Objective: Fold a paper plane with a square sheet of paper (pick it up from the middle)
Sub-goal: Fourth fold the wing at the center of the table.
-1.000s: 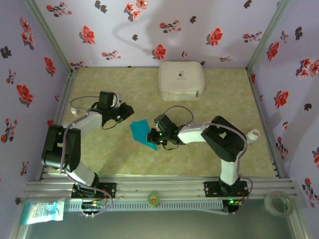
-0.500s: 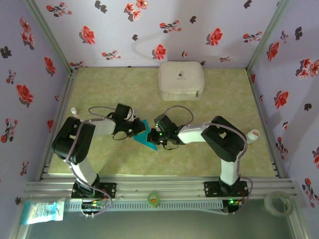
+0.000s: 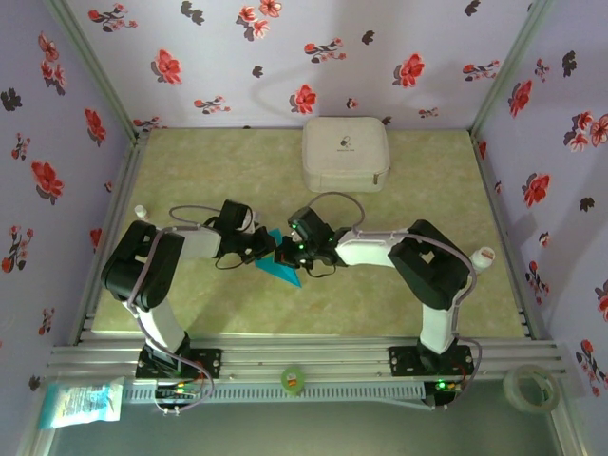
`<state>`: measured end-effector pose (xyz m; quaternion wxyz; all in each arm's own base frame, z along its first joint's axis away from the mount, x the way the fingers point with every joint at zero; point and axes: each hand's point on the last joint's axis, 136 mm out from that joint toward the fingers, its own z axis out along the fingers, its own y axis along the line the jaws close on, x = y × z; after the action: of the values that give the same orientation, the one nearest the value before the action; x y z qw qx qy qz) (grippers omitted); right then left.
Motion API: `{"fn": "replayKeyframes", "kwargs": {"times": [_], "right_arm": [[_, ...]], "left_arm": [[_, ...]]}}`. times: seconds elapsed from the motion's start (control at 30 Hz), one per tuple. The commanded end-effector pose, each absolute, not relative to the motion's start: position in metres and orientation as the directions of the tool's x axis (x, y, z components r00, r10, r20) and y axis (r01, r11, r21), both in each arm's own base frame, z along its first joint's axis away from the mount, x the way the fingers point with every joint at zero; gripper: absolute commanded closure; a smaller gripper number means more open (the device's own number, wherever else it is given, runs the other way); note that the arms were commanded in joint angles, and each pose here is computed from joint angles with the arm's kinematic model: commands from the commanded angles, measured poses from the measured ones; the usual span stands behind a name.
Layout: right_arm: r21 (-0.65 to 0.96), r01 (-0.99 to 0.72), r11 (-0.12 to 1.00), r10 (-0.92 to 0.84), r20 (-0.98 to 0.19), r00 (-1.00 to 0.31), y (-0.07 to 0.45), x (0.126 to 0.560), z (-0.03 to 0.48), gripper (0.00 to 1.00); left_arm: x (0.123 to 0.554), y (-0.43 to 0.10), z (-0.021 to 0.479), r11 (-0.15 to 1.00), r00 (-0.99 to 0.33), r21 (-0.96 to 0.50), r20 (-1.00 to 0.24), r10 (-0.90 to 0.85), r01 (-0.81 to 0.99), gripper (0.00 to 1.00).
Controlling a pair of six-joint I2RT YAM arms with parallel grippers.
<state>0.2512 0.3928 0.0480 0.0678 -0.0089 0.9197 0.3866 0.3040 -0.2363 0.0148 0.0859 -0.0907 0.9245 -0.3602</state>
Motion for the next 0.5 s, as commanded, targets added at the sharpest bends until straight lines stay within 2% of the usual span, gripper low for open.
{"fn": "replayKeyframes", "kwargs": {"times": [0.0, 0.17, 0.47], "right_arm": [[0.661, -0.022, 0.75, 0.033, -0.07, -0.997, 0.381, 0.244, 0.015, 0.97], [0.628, 0.039, 0.778, 0.062, -0.015, -0.998, 0.357, 0.225, -0.019, 0.97], [0.672, 0.049, 0.739, 0.081, -0.016, -0.997, 0.339, 0.205, -0.006, 0.94]], "left_arm": [[0.29, -0.214, -0.014, 0.791, -0.966, -0.586, -0.055, -0.252, -0.173, 0.93], [0.29, -0.214, -0.015, 0.793, -0.967, -0.584, -0.053, -0.251, -0.174, 0.93], [0.291, -0.208, -0.019, 0.794, -0.963, -0.576, -0.044, -0.267, -0.194, 0.93]]}}
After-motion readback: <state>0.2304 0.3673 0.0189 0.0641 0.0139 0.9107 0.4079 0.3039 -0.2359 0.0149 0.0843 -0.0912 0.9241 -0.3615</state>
